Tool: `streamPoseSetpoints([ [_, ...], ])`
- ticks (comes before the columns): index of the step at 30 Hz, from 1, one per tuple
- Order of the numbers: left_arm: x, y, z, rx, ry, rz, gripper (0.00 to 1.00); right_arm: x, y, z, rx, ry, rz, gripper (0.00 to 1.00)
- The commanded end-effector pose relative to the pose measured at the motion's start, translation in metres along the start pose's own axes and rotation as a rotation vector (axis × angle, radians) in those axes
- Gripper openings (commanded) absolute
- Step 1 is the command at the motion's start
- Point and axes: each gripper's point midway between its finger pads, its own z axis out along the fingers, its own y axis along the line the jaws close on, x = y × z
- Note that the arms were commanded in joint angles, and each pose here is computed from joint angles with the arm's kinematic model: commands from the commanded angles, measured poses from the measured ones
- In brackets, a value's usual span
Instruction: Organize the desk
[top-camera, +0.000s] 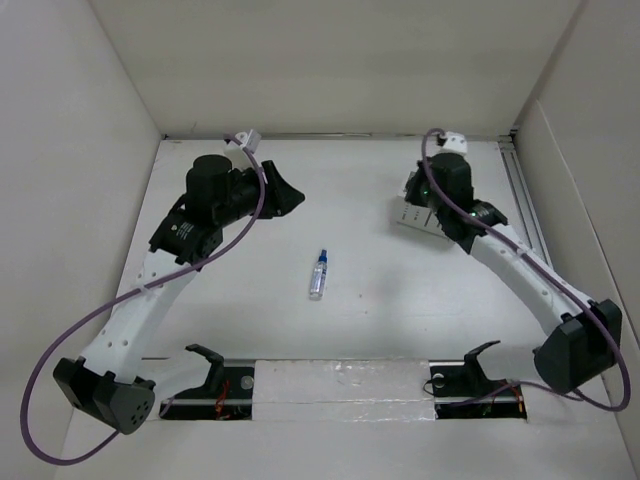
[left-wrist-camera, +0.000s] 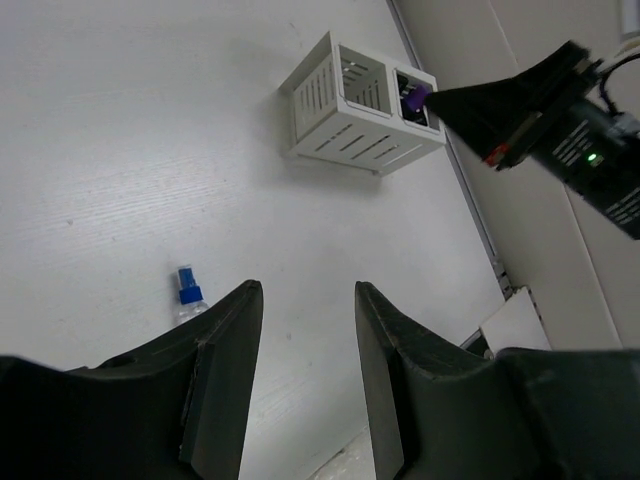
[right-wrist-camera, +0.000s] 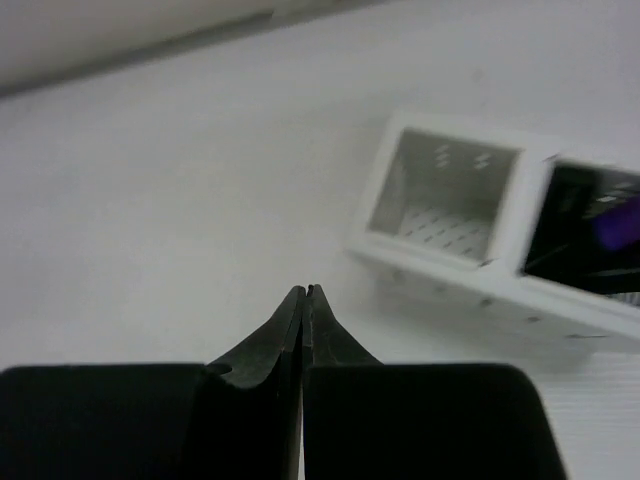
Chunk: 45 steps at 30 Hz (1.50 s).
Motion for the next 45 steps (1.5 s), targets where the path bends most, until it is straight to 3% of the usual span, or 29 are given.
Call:
streamPoseSetpoints([
  [1, -0.013, -0.014, -0.010, 0.054, -0.054, 0.007, 0.38, 0.066, 0.057, -0.006, -0.193, 0.182, -0.059, 0.00],
  [4, -0.011, -0.013, -0.011, 0.050, -0.051, 0.012, 0.38, 0.112, 0.100, -0.008, -0.269, 0.310, -0.132, 0.04],
  [6, -0.010, -0.013, -0.013, 0.051, -0.049, 0.016, 0.37, 0.149, 0.115, -0.005, -0.284, 0.421, -0.179, 0.16],
  [7, -0.009, -0.013, -0.015, 0.048, -0.048, 0.020, 0.37, 0.159, 0.123, -0.006, -0.294, 0.445, -0.189, 0.25],
  [8, -0.008, -0.012, -0.016, 0.045, -0.049, 0.024, 0.37, 0.168, 0.141, -0.013, -0.328, 0.466, -0.206, 0.45],
  [10, -0.008, -0.011, -0.019, 0.036, -0.055, 0.032, 0.37, 0.190, 0.159, -0.014, -0.352, 0.514, -0.224, 0.65],
  [14, -0.002, -0.008, -0.021, 0.035, -0.045, 0.031, 0.37, 0.219, 0.165, -0.009, -0.336, 0.592, -0.237, 0.77],
  [19, 0.002, -0.006, -0.023, 0.033, -0.048, 0.032, 0.37, 0.243, 0.158, 0.000, -0.276, 0.645, -0.250, 0.82],
  [30, 0.002, -0.003, -0.024, 0.017, -0.035, 0.066, 0.37, 0.289, 0.151, 0.007, -0.235, 0.759, -0.205, 0.80],
  [34, 0.007, -0.004, -0.024, 0.031, -0.027, 0.058, 0.37, 0.301, 0.152, 0.008, -0.235, 0.791, -0.178, 0.72],
  [39, 0.009, -0.005, -0.025, 0.038, -0.023, 0.053, 0.37, 0.308, 0.152, 0.011, -0.228, 0.800, -0.155, 0.54],
  [40, 0.009, -0.005, -0.025, 0.036, -0.024, 0.053, 0.37, 0.312, 0.155, 0.007, -0.246, 0.826, -0.142, 0.40],
  [41, 0.009, -0.005, -0.026, 0.036, -0.023, 0.053, 0.37, 0.313, 0.154, 0.006, -0.245, 0.828, -0.143, 0.40],
  [43, 0.007, -0.007, -0.027, 0.041, -0.030, 0.054, 0.37, 0.308, 0.153, 0.006, -0.237, 0.812, -0.136, 0.27],
  [45, 0.007, -0.006, -0.026, 0.039, -0.026, 0.054, 0.37, 0.302, 0.154, 0.003, -0.244, 0.798, -0.133, 0.23],
])
